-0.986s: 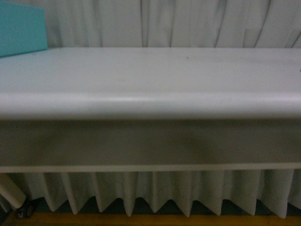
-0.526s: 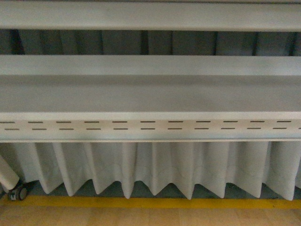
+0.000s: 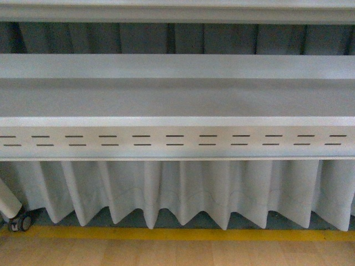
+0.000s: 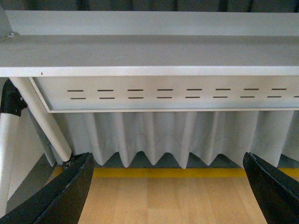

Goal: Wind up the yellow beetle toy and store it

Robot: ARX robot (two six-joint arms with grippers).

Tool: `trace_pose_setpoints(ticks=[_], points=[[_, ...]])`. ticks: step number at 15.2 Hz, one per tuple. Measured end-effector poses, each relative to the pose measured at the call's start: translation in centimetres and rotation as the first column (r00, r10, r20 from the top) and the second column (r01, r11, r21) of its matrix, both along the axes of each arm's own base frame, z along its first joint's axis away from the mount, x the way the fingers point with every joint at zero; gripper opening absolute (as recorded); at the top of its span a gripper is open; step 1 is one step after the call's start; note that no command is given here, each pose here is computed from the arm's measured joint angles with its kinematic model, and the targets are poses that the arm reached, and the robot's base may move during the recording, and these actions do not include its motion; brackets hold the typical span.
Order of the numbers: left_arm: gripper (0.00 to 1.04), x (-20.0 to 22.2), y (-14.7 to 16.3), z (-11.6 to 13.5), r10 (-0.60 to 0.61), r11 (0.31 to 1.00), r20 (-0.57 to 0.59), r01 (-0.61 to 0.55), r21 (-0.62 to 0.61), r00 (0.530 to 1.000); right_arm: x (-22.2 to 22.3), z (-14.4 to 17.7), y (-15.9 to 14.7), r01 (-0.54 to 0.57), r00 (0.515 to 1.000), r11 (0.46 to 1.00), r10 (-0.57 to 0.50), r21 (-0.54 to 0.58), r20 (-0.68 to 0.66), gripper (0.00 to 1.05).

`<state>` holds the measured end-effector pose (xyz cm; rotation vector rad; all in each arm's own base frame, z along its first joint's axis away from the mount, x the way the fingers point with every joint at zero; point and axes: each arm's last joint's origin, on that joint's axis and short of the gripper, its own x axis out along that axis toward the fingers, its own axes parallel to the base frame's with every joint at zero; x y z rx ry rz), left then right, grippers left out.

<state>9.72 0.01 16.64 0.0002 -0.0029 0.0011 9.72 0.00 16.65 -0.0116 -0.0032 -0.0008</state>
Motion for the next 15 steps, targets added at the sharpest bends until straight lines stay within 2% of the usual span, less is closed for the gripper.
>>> trace_pose_setpoints(ticks=[15], points=[[0.98,0.0,0.0,0.0,0.0,1.0,0.0,0.0,0.0,1.0,0.0,0.0,0.0,0.0,1.0,1.0,0.0,0.0,0.0,0.98]])
